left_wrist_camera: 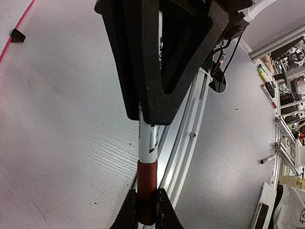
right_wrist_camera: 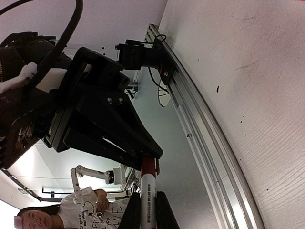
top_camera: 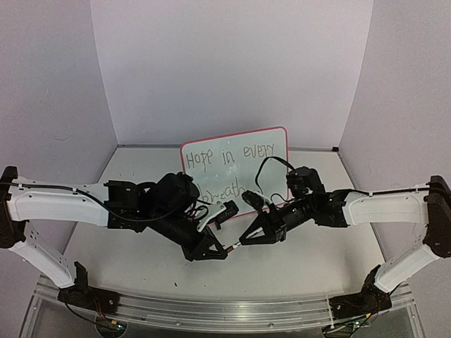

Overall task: Write a sentence on the whiteboard
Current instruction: Pass from the right arm to the left

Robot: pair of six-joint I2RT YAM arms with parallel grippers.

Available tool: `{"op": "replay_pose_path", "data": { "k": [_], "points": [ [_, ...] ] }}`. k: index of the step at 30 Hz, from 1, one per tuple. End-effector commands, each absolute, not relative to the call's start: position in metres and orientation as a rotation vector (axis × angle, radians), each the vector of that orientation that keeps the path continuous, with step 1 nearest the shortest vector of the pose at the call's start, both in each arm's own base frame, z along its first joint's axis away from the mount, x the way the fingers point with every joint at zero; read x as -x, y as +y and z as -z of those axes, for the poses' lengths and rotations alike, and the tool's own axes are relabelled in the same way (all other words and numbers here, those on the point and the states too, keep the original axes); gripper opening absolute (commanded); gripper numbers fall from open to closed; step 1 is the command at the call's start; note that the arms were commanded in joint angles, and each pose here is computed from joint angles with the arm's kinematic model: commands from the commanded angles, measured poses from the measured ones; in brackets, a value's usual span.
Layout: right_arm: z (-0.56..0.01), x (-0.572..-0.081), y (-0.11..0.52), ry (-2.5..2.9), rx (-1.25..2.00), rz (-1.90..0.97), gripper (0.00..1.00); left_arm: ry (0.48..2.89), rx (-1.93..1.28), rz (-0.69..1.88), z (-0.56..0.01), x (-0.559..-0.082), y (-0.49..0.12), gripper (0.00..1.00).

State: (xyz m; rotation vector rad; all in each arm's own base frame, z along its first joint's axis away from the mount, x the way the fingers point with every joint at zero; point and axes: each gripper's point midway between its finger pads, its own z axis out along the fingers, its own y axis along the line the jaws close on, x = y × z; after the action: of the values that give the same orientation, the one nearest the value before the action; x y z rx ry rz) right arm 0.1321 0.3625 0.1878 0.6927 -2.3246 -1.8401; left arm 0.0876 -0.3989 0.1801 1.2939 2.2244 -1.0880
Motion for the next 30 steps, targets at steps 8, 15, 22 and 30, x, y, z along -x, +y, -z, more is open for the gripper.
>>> {"op": "replay_pose_path", "data": {
  "k": [8, 15, 22, 30],
  "points": [
    [-0.213, -0.098, 0.397, -2.155, -0.909, 1.893, 0.0, 1.914, -1.189, 1.244, -0.253, -0.1, -0.425, 0.0],
    [-0.216, -0.089, 0.402, -2.108, -0.921, 1.903, 0.0, 1.837, -1.164, 1.277, -0.272, -0.102, -0.428, 0.0],
    [-0.204, -0.12, 0.395, -2.31, -0.823, 1.926, 0.25, 2.028, -1.175, 1.165, -0.226, -0.101, -0.406, 0.0],
    [-0.163, -0.215, 0.328, -2.959, -0.523, 1.634, 0.76, 2.407, -1.016, 0.949, -0.139, -0.093, -0.335, 0.0]
  ]
}}
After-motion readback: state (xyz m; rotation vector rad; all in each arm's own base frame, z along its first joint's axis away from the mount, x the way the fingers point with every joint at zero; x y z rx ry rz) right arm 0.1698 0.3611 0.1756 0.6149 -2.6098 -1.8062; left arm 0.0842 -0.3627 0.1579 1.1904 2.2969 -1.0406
